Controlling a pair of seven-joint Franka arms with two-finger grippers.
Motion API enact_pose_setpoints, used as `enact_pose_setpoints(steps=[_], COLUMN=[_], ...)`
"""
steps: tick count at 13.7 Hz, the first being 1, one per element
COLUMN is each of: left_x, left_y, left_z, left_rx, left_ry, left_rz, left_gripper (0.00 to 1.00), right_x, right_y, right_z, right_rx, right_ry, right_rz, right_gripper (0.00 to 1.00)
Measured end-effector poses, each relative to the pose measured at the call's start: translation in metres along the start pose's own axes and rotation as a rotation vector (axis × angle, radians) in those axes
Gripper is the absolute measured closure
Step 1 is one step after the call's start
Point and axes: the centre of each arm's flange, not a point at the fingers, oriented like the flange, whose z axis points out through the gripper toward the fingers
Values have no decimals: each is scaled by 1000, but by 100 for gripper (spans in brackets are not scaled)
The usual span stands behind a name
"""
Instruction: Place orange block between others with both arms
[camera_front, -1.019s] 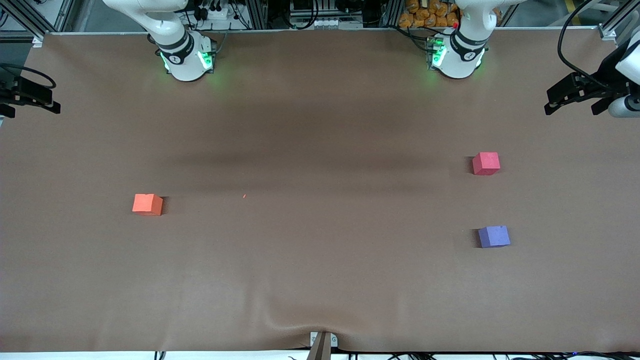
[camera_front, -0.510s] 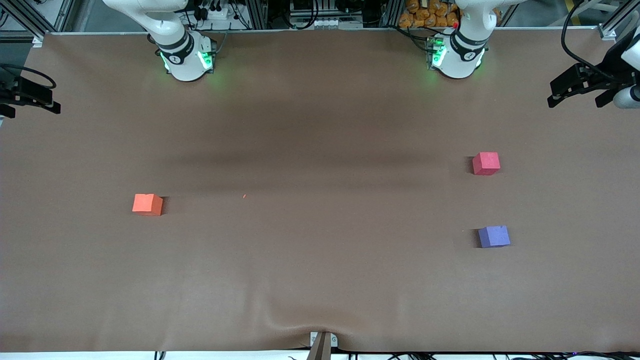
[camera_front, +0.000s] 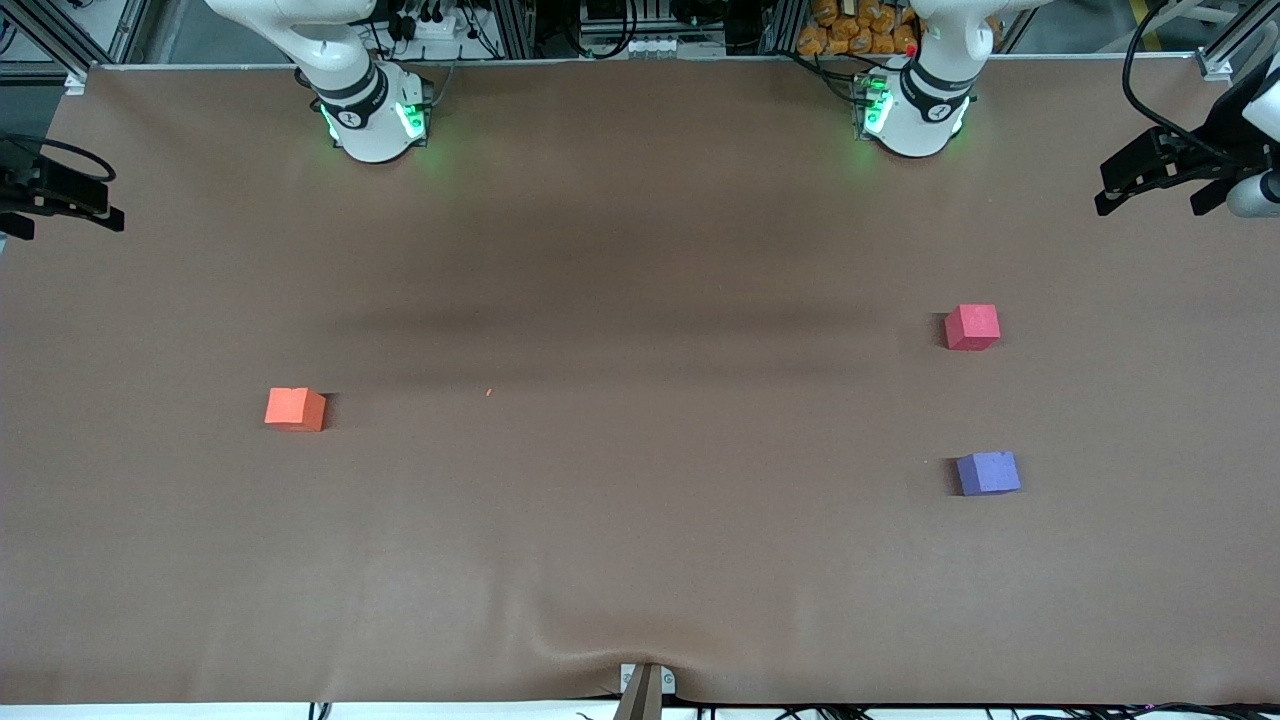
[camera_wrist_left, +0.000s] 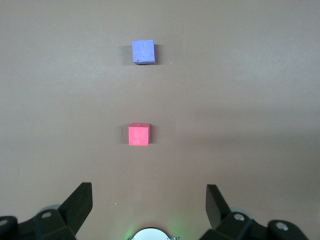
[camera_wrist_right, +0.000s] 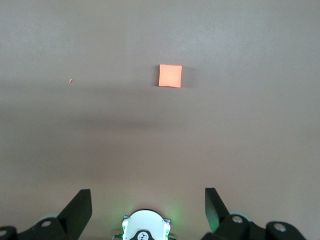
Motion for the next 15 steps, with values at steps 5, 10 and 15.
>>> enact_pose_setpoints(steps=[5,10,15], left_x=[0,5,6], left_y=[0,-1,-2], left_z=[1,7,8], left_rx=[0,-2,-3], left_ry=[-1,-12,-14], left_rz=[7,12,12], left_gripper=[0,0,0], right_x=[12,34,112], right_y=[2,5,17], right_z=[9,31,126], right_rx=[-2,-2,-10], right_ry=[8,-6,-25], right_rz=[0,1,7], right_gripper=[0,0,0])
